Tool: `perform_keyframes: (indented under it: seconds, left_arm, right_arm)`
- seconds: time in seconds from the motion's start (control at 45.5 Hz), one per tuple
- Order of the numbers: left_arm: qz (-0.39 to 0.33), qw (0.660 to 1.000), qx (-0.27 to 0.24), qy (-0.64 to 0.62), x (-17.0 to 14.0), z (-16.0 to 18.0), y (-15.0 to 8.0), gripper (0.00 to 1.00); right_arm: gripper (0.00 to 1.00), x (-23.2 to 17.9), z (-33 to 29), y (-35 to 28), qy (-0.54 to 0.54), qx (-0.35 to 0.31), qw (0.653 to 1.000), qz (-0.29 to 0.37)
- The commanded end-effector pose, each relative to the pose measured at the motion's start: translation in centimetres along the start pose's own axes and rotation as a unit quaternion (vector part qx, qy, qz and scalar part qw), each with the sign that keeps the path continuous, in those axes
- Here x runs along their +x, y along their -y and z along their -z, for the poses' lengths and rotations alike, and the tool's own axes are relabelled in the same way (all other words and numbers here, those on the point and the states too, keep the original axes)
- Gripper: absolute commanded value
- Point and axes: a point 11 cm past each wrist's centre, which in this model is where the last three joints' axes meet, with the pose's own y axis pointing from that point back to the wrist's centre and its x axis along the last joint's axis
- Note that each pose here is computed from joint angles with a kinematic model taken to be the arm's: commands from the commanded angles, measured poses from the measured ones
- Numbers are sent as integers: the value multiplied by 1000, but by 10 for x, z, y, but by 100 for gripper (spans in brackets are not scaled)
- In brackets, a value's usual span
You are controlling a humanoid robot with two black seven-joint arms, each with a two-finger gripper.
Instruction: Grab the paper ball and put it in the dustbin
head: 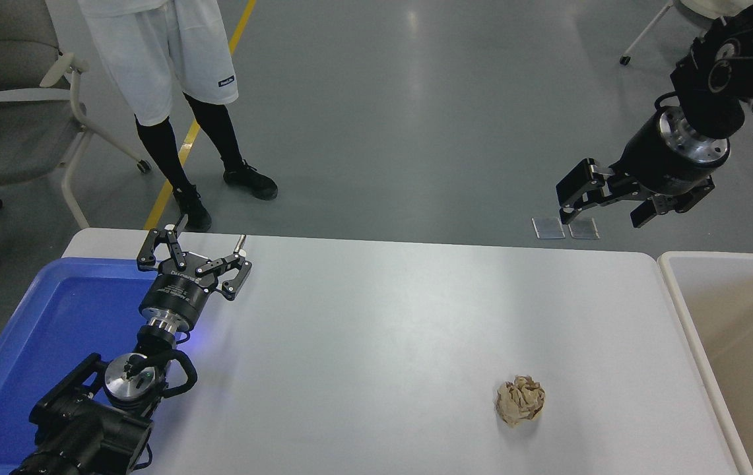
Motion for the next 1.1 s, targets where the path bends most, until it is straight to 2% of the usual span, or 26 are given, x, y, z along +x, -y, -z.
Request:
perform_keyframes:
  seconds: [0.0, 0.418, 0.637, 0.747, 0.879, 1.077]
  left_arm:
    - [0, 1000, 0, 0, 0, 0, 0, 99]
    - [0, 1000, 0, 0, 0, 0, 0, 99]
    - [0, 1000, -1, 0, 0, 0, 0, 99]
    - [0, 1000, 0, 0, 0, 0, 0, 99]
    - [0, 1000, 0, 0, 0, 0, 0, 99]
    - [0, 1000, 0, 0, 0, 0, 0, 99]
  right_arm:
    - [100, 5, -2, -5, 6, 5, 1000, -11]
    - [100, -8, -14, 13, 23, 6, 1000, 14]
    - [100, -42, -7, 66, 44, 40, 995, 83]
    - [100, -59, -6, 85, 27, 35, 993, 112]
    - [100, -68, 3, 112, -39, 3, 994, 102]
    - [100, -98, 27, 158, -75, 16, 992, 101]
